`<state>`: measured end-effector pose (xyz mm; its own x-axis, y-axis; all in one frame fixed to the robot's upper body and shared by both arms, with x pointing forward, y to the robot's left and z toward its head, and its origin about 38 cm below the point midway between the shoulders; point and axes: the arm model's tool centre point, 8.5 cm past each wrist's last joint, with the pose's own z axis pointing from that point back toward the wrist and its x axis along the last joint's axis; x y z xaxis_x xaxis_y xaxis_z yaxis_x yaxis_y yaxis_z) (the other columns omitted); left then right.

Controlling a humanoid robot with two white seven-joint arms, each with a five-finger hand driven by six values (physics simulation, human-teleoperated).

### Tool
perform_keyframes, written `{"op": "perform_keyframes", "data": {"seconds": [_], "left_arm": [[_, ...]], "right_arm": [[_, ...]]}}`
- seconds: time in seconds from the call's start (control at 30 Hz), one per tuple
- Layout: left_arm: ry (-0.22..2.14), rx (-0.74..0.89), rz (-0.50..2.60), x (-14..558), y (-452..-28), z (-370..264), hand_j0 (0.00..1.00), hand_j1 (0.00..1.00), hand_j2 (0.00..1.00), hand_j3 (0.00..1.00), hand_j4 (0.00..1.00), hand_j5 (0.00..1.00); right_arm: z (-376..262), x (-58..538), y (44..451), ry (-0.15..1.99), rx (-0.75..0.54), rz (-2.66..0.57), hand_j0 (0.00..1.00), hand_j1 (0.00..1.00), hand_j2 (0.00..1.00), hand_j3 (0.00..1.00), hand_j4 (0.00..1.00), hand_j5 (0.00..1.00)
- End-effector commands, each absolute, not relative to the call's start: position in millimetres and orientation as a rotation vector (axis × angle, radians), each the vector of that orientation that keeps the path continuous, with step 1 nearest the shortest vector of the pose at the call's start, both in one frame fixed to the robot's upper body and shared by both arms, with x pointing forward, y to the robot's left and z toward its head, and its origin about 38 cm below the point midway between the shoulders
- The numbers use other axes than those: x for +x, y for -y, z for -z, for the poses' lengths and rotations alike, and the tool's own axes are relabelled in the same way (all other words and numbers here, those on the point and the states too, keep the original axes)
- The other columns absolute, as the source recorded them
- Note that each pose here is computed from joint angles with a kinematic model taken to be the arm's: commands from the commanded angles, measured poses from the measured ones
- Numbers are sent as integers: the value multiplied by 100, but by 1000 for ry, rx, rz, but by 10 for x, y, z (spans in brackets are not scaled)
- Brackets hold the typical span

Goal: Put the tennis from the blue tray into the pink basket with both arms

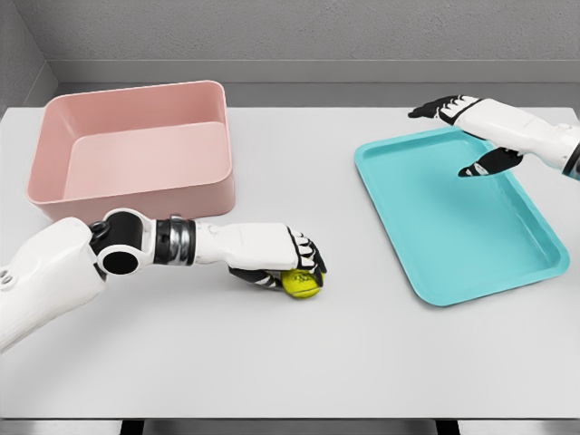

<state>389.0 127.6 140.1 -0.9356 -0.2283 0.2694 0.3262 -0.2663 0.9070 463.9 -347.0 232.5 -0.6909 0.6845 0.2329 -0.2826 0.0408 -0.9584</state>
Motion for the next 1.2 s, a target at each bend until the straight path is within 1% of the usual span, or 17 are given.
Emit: {"op": "perform_keyframes", "data": {"seconds": [0.0, 0.27, 0.53, 0.6, 0.73, 0.83, 1.17], "left_arm": [[1645, -121, 2247, 3892, -1284, -1408, 62, 62, 62, 62, 62, 62], [1686, -121, 2243, 3866, -1262, -1519, 60, 60, 60, 60, 60, 60], [1713, -87, 2238, 3875, -1350, -1661, 60, 60, 60, 60, 60, 60], [1723, -49, 2232, 3892, -1459, -1763, 60, 60, 60, 60, 60, 60], [1739, -35, 2228, 3888, -1507, -1852, 60, 60, 60, 60, 60, 60], [1731, -13, 2214, 3910, -1631, -1912, 60, 60, 60, 60, 60, 60], [1736, 15, 2201, 3946, -1721, -2000, 60, 60, 60, 60, 60, 60]], "right_arm": [[-2333, 4638, 3471, 1618, -411, -1731, 100, 100, 100, 100, 100, 100], [-2325, 4636, 3483, 1615, -412, -1730, 100, 100, 100, 100, 100, 100], [-2330, 4637, 3485, 1616, -414, -1729, 100, 100, 100, 100, 100, 100], [-2330, 4637, 3485, 1616, -414, -1729, 100, 100, 100, 100, 100, 100], [-2330, 4637, 3485, 1616, -414, -1729, 100, 100, 100, 100, 100, 100], [-2322, 4634, 3485, 1614, -413, -1731, 100, 100, 100, 100, 100, 100], [-2320, 4632, 3479, 1615, -410, -1731, 100, 100, 100, 100, 100, 100]]}}
